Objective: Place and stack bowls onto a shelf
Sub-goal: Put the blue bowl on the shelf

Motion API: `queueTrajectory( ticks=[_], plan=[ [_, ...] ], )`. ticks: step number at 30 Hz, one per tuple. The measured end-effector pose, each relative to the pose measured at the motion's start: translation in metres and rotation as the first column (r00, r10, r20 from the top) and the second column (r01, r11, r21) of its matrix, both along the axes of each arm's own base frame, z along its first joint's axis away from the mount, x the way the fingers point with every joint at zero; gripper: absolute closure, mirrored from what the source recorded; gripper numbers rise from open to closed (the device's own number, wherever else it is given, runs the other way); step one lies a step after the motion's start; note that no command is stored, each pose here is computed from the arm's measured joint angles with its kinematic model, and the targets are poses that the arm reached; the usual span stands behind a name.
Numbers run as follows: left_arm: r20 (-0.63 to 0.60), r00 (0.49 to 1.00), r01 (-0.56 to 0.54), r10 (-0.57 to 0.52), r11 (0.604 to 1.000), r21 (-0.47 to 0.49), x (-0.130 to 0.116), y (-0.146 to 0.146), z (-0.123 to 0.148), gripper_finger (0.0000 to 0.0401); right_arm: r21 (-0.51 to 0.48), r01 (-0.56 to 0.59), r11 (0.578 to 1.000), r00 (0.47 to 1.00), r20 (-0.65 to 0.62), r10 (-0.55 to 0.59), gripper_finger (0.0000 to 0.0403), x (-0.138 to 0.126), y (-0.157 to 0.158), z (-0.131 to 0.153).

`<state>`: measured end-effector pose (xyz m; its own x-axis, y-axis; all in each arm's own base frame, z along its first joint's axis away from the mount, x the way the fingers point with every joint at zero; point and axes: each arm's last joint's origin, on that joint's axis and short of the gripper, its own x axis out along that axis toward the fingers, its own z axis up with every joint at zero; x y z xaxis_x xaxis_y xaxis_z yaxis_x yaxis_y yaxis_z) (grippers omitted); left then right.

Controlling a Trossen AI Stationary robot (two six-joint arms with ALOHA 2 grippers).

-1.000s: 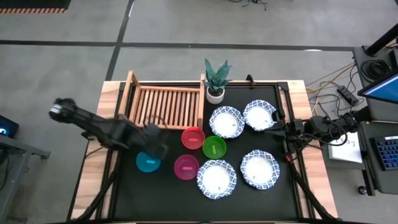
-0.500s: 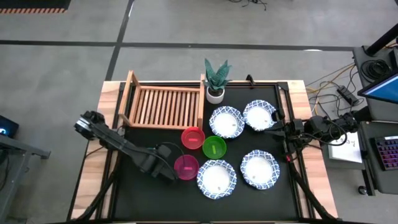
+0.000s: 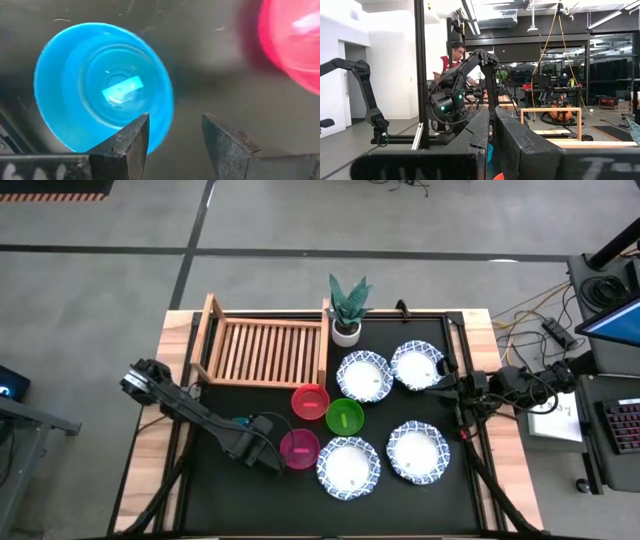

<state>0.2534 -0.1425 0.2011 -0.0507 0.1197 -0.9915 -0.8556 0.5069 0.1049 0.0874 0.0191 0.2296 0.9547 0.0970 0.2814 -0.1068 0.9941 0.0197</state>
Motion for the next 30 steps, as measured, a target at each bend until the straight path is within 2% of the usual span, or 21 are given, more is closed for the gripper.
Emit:
queueTrajectory(
  ticks=[11, 15, 18, 22, 26, 30],
  plan=[
    [0.027, 1.0, -0.009, 0.009, 1.0, 0.005, -0.009, 0.006, -0.036, 0.024, 0.0, 0.0, 1.0, 1.0, -0.001, 0.0, 0.0385, 0.0, 0.0, 0.0],
    [0.032, 0.999, -0.014, 0.014, 1.0, 0.004, -0.01, 0.006, -0.038, 0.0262, 0.0, 0.0, 1.0, 1.0, -0.001, 0.0, 0.0385, 0.0, 0.0, 0.0],
    [0.044, 0.999, -0.006, 0.006, 1.0, 0.007, -0.008, 0.005, -0.036, 0.0304, 0.0, 0.0, 1.0, 1.0, -0.002, 0.0, 0.0385, 0.0, 0.0, 0.0],
    [0.058, 0.998, 0.018, -0.017, 1.0, -0.003, -0.004, 0.003, -0.03, 0.0383, 0.0, 0.0, 1.0, 1.0, -0.003, 0.0, 0.0385, 0.0, 0.0, 0.0],
    [0.102, 0.993, 0.054, -0.051, 0.998, -0.027, 0.006, -0.002, -0.014, 0.0391, -0.001, 0.0, 1.0, 1.0, -0.004, 0.0, 0.0385, 0.0, 0.0, 0.0],
    [0.14, 0.977, 0.16, -0.16, 0.987, 0.007, 0.016, -0.007, 0.012, 0.0399, -0.004, 0.0, 1.0, 1.0, -0.004, 0.0, 0.0385, 0.0, 0.0, 0.0]
  ],
)
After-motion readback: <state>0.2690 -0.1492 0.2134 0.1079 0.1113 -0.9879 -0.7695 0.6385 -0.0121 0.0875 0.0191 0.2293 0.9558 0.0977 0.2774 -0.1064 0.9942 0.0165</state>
